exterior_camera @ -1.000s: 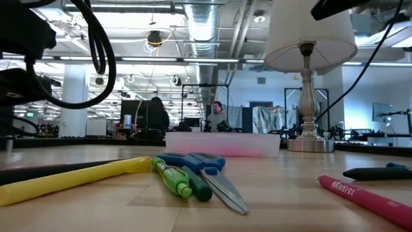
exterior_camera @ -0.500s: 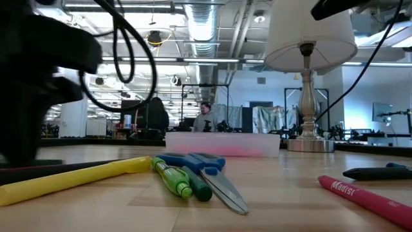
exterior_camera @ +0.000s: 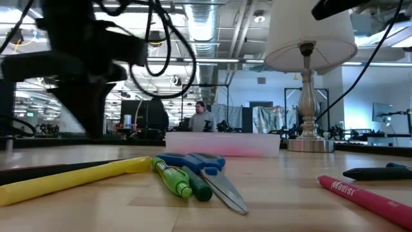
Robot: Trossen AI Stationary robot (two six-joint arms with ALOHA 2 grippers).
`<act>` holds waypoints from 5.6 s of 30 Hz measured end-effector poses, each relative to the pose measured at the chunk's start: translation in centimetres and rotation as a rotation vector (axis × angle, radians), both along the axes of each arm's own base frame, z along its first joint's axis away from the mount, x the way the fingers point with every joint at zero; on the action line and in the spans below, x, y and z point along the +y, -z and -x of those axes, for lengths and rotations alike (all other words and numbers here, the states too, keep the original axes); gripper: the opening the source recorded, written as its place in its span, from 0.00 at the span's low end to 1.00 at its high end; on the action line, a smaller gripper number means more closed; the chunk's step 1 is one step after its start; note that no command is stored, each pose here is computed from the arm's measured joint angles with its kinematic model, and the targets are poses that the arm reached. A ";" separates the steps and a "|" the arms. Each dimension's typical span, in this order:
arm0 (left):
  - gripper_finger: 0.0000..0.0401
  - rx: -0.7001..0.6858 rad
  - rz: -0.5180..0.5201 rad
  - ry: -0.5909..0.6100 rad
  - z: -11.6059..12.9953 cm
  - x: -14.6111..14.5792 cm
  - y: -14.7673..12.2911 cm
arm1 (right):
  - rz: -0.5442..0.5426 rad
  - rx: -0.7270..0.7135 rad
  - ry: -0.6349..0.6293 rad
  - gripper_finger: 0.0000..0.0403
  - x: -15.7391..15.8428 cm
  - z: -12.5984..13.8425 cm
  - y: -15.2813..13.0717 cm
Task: Pick & place school supplies into a supply box
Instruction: Put the left green crayon into the supply box, then put the right black pen into the supply box
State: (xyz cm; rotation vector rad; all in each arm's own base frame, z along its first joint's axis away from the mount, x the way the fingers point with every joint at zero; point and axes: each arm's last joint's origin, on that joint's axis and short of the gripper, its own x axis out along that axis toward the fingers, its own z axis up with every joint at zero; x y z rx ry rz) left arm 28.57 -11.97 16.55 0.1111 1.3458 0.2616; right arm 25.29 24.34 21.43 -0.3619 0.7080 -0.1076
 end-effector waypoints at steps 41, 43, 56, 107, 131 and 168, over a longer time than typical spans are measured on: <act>0.03 -0.446 -0.038 0.086 -9.4 15.5 -5.3 | -0.014 0.015 -0.012 0.24 0.1 0.0 0.0; 0.03 -0.419 -0.048 0.108 -9.7 15.9 -4.3 | -0.013 0.016 -0.010 0.24 0.0 0.0 0.0; 0.03 -0.272 -0.054 0.078 -10.6 19.3 1.1 | -0.002 0.032 -0.013 0.24 0.1 0.3 0.2; 0.27 0.111 -0.190 -0.003 -0.5 -1.0 -6.8 | -0.043 0.130 0.024 0.24 0.3 1.1 2.7; 0.27 -0.830 -0.318 0.016 14.0 -11.4 -2.8 | -0.173 0.543 -0.044 0.24 -4.0 -1.7 6.5; 0.27 -0.902 -0.305 0.051 13.8 -12.2 -2.8 | -0.301 0.728 0.092 0.02 -4.6 -2.1 8.0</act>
